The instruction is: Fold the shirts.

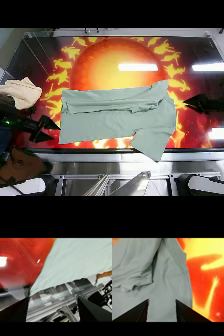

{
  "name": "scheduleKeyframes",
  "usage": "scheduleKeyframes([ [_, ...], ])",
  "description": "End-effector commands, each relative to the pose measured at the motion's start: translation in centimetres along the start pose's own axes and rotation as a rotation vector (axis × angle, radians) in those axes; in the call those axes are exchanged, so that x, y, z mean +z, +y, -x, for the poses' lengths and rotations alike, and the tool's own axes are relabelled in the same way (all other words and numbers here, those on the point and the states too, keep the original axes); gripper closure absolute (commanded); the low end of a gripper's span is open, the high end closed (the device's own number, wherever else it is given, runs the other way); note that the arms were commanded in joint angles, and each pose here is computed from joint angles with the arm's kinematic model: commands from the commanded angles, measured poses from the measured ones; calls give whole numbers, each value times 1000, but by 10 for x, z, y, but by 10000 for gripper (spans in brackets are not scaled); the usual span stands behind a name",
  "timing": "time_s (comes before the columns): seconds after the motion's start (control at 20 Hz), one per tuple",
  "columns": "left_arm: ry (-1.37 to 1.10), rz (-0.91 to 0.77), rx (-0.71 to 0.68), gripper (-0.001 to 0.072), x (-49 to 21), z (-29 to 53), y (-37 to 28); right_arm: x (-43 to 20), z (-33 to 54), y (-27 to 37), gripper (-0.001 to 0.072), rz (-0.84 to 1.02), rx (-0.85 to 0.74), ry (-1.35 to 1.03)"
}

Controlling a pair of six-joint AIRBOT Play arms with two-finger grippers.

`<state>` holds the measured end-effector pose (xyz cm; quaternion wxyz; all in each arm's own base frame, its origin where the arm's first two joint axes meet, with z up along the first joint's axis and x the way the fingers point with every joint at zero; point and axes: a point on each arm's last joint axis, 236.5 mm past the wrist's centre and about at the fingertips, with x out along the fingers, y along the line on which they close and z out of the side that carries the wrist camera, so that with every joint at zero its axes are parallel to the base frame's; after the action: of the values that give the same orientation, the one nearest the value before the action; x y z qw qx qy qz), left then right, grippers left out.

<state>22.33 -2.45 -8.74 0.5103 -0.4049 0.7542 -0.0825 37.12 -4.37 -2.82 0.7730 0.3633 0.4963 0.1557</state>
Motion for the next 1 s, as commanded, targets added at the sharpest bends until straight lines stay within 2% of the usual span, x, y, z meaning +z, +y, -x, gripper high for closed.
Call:
scheduleKeyframes([
  [0.0, -36, 26, 11, 81, -13, -27, 21, -4, 0, 7, 320, -22, 38, -2],
  [0.15, -87, -33, -91, 87, 2, -29, -1, -5, 0, 11, 320, -27, 54, 2],
  [0.2, -91, -47, -132, 182, 7, -29, -10, -6, 0, 12, 319, -28, 57, 6],
  [0.25, -86, -58, -145, 218, 12, -30, -14, -8, 0, 14, 319, -30, 66, 15],
  [0.35, -35, -95, -140, 220, 16, -38, -21, -16, 1, 21, 319, -51, 95, 53],
  [0.4, 5, -130, -138, 277, 14, -41, -27, -21, 2, 25, 319, -66, 110, 73],
  [0.5, 60, -194, -124, 652, 9, -47, -37, -34, 3, 21, 319, -135, 98, 123],
  [0.55, 72, -222, -116, 689, 7, -49, -41, -43, 3, 15, 319, -187, 74, 154],
  [0.7, 98, -242, -112, 689, 1, -50, -42, -81, 11, -27, 320, -388, -93, 187],
  [0.85, 86, -228, -129, 689, 3, -47, -42, -125, 28, -53, 318, -500, -240, 188],
  [0.9, 85, -227, -129, 689, 3, -46, -42, -135, 26, -50, 303, -509, -239, 175],
  [0.95, 83, -228, -128, 689, 4, -47, -42, -141, 21, -47, 205, -510, -236, 160],
])
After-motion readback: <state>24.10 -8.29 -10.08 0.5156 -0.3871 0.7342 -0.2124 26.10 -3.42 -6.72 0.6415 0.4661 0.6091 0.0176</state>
